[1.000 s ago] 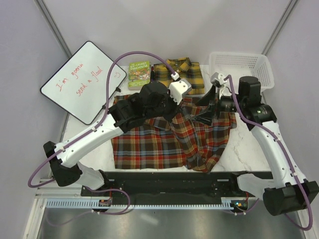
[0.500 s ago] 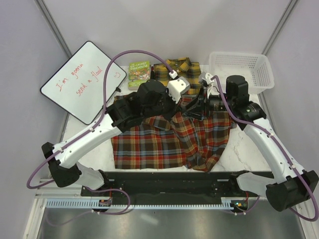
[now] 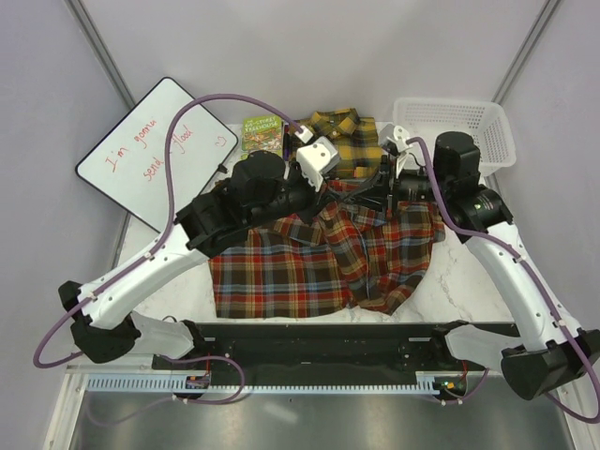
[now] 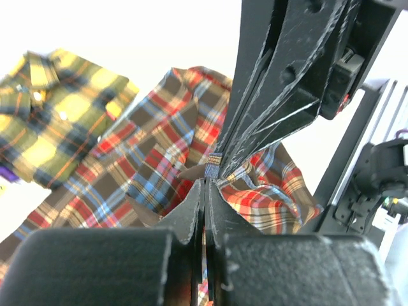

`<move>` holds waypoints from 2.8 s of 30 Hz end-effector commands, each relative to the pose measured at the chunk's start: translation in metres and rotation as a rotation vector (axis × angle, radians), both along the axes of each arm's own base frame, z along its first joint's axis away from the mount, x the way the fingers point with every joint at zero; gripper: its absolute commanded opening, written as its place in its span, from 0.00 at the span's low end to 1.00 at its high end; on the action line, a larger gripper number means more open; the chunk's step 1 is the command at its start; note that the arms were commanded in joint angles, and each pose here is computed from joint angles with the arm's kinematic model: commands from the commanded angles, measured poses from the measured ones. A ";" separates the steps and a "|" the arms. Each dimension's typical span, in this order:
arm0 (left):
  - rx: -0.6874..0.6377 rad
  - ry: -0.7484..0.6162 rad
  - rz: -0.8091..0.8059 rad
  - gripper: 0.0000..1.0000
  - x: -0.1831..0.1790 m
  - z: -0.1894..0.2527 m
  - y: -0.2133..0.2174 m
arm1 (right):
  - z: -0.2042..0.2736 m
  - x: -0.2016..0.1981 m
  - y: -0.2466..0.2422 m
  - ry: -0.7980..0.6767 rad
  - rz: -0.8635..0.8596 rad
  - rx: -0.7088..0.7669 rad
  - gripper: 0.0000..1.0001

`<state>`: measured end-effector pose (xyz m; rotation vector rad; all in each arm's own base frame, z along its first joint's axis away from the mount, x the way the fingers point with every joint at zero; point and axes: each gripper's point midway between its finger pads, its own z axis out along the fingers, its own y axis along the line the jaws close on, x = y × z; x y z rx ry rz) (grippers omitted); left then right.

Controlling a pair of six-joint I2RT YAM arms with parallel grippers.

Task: Fold and stack the long sleeve shirts
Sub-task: Fold the shirt

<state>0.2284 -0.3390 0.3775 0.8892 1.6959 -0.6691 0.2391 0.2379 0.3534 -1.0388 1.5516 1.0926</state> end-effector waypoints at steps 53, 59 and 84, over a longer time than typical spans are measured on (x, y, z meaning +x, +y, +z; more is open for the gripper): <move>0.066 0.288 0.404 0.02 0.151 -0.142 0.144 | -0.215 0.036 -0.073 -0.026 -0.075 -0.763 0.49; -0.013 0.126 -0.191 0.02 0.036 -0.070 0.070 | -0.137 0.081 -0.099 0.092 -0.211 -0.496 0.53; -0.054 -0.105 -0.756 0.02 -0.173 0.000 -0.068 | -0.110 0.025 -0.117 0.089 -0.100 -0.560 0.62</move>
